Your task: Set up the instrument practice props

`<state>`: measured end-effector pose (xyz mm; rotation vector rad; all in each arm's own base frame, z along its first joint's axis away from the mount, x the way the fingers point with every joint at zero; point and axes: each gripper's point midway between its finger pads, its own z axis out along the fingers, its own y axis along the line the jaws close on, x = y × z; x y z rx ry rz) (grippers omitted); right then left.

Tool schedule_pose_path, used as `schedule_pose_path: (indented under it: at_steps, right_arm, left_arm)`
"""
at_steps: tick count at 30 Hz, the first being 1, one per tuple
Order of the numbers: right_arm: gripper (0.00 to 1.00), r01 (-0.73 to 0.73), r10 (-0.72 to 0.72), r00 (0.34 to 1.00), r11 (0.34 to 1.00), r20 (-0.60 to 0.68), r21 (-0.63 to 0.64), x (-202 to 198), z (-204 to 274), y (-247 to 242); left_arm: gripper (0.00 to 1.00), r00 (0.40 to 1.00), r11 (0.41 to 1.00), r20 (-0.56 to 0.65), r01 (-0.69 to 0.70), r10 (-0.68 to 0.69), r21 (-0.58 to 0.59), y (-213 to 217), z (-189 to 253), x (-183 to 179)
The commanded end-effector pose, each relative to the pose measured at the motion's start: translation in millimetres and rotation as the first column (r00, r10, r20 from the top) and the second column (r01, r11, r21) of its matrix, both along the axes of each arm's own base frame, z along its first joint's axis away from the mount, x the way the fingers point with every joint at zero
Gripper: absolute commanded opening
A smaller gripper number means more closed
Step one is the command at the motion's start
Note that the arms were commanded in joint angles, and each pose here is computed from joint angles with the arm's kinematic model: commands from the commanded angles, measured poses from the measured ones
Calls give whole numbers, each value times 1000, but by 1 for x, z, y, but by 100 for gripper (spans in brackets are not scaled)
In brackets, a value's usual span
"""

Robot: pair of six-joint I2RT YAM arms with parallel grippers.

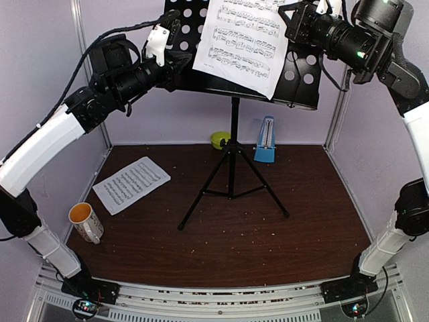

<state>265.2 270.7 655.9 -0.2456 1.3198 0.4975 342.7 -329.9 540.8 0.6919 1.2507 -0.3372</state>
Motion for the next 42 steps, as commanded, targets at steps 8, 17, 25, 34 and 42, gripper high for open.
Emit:
schedule_pose_path:
  at_steps: [8,17,25,34,42]
  right_arm:
    - [0,-41,38,998,997,49,58,-5,16,16]
    - [0,-96,94,992,995,85,27,-2,13,43]
    - [0,-121,123,988,992,96,-20,0,6,58]
    - [1,-126,131,984,991,117,-44,6,3,69]
    - [1,-192,200,968,979,148,-69,5,1,81]
  left_arm:
    - [0,970,985,224,120,-91,-121,7,56,-37]
    - [0,966,985,235,138,-110,-106,5,54,-40]
    - [0,962,984,246,147,-118,-100,6,51,-44]
    - [0,961,982,242,162,-135,-96,4,48,-46]
    - [0,960,981,242,169,-141,-99,5,48,-48]
